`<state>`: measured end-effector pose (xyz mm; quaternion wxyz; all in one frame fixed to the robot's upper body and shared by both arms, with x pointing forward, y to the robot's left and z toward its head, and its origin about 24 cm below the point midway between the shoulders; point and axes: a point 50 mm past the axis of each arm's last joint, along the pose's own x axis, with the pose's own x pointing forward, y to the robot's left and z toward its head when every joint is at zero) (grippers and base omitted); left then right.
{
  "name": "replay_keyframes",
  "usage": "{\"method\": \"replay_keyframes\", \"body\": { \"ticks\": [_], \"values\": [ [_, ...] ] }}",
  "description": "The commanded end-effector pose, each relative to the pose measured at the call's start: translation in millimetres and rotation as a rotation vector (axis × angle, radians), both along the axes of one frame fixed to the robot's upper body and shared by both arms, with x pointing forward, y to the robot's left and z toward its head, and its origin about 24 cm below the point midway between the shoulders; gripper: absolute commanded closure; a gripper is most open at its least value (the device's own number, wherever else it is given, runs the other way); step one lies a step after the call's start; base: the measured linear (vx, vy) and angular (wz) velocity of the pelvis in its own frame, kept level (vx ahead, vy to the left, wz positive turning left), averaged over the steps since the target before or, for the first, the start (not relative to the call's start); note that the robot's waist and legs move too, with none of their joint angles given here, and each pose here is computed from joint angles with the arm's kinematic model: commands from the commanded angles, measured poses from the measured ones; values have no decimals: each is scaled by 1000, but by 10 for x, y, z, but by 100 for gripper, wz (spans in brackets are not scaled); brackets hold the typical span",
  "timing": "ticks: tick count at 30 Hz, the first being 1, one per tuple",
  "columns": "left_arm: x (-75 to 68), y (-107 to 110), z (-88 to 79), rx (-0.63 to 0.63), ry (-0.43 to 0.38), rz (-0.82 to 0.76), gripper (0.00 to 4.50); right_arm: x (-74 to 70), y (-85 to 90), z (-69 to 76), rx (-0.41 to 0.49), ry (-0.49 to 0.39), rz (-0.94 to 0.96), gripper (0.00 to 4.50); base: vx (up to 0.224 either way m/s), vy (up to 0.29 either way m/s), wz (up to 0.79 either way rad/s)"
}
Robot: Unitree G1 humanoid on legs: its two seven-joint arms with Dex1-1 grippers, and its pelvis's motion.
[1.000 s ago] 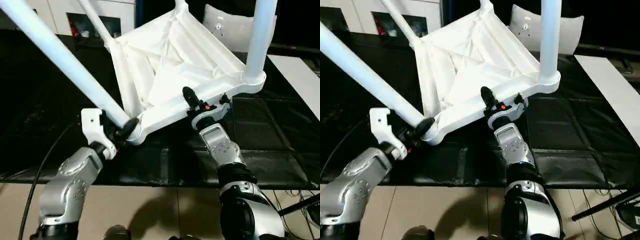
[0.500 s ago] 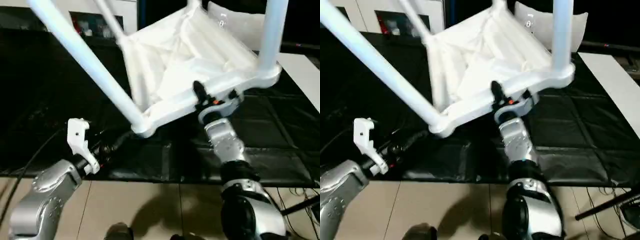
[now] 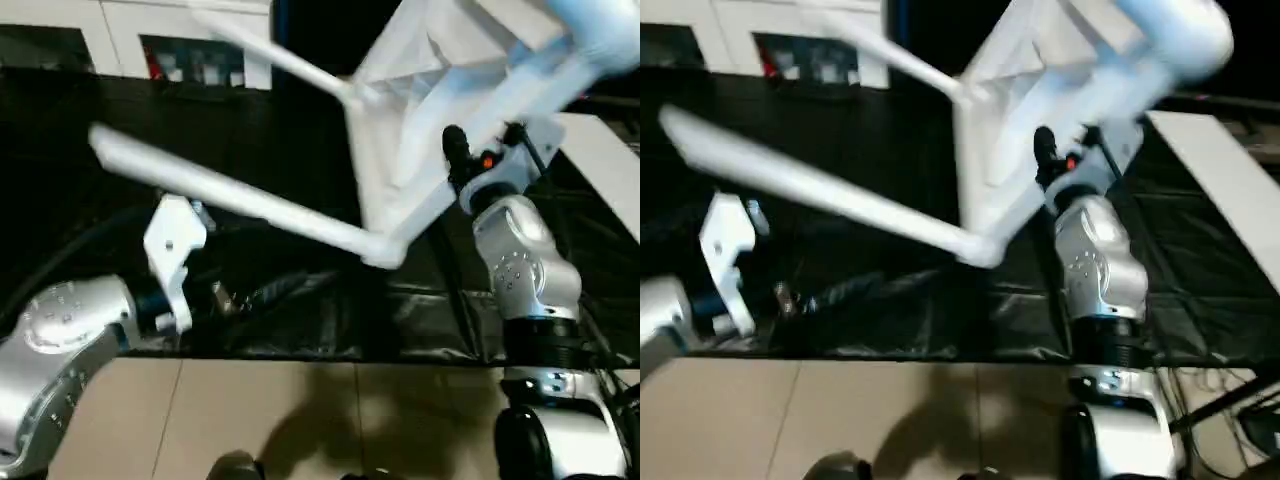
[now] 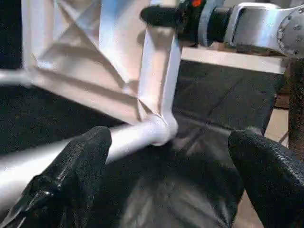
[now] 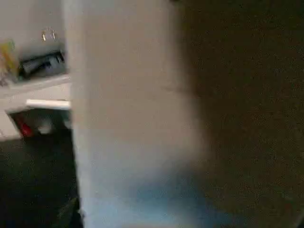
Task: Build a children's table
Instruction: Flip table
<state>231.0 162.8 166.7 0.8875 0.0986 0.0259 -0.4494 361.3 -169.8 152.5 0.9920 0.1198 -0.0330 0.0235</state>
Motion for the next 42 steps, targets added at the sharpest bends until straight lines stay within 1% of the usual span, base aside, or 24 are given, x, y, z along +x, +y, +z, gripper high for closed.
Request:
{"method": "replay_keyframes", "body": {
  "ticks": [1,4,5,8,10,11,12,15,16,17,20,23,24,25,28,30,31,32,34,35,36,37,38,42],
  "values": [
    [2,15,71,20,-27,14,0,-33,-33,-125,-81,94,-21,256,0,0,0],
    [42,37,141,72,-70,29,0,-49,-30,-113,-221,144,-32,256,0,0,0],
    [70,37,193,86,-98,38,0,-58,-14,-100,-239,150,-29,256,0,0,0],
    [131,18,333,110,-180,66,0,-84,56,-70,-223,160,1,256,0,0,0],
    [144,6,370,140,-216,68,0,-88,74,-76,-231,167,4,256,0,0,0],
    [146,5,377,148,-224,68,0,-89,78,-78,-231,169,5,222,0,0,0],
    [180,-14,451,221,-311,72,0,-91,116,-120,-238,202,19,188,0,0,0],
    [250,-40,577,287,-424,98,0,-98,174,-171,-262,244,51,178,0,0,0],
    [269,-48,620,295,-458,104,0,-99,185,-177,-266,248,54,166,0,0,0],
    [293,-99,775,285,-569,106,0,-96,191,-208,-282,249,41,146,0,0,0],
    [255,-219,958,269,-736,42,0,-96,141,-297,-333,262,-8,133,0,0,0],
    [246,-246,969,327,-826,32,0,-91,87,-368,-390,237,-58,96,0,0,0],
    [250,-245,969,347,-848,34,0,-87,79,-387,-396,225,-62,96,0,0,0],
    [255,-242,977,353,-866,41,0,-84,80,-395,-394,216,-61,77,0,0,0],
    [309,-206,1057,378,-984,112,0,-70,90,-444,-390,185,-68,77,0,0,0],
    [323,-169,1129,421,-1107,152,0,-66,111,-471,-363,184,-69,77,0,0,0],
    [323,-169,1129,421,-1107,152,0,-66,111,-471,-363,184,-69,77,0,0,0],
    [313,-171,1150,432,-1173,145,0,-62,122,-483,-341,180,-60,77,0,0,0],
    [314,-174,1126,431,-1184,126,0,-53,131,-489,-328,176,-58,77,0,0,0],
    [325,-182,1026,442,-1138,76,0,-46,144,-485,-318,171,-56,101,0,0,0],
    [325,-182,1026,442,-1138,76,0,-46,144,-485,-318,171,-56,101,0,0,0],
    [339,-179,933,470,-1125,48,0,-32,164,-478,-306,158,-47,101,0,0,0],
    [343,-176,925,472,-1132,52,0,-28,167,-476,-307,155,-45,123,0,0,0],
    [318,-199,1026,415,-1273,97,0,-29,168,-476,-315,150,-48,153,0,0,0]
  ]
}}
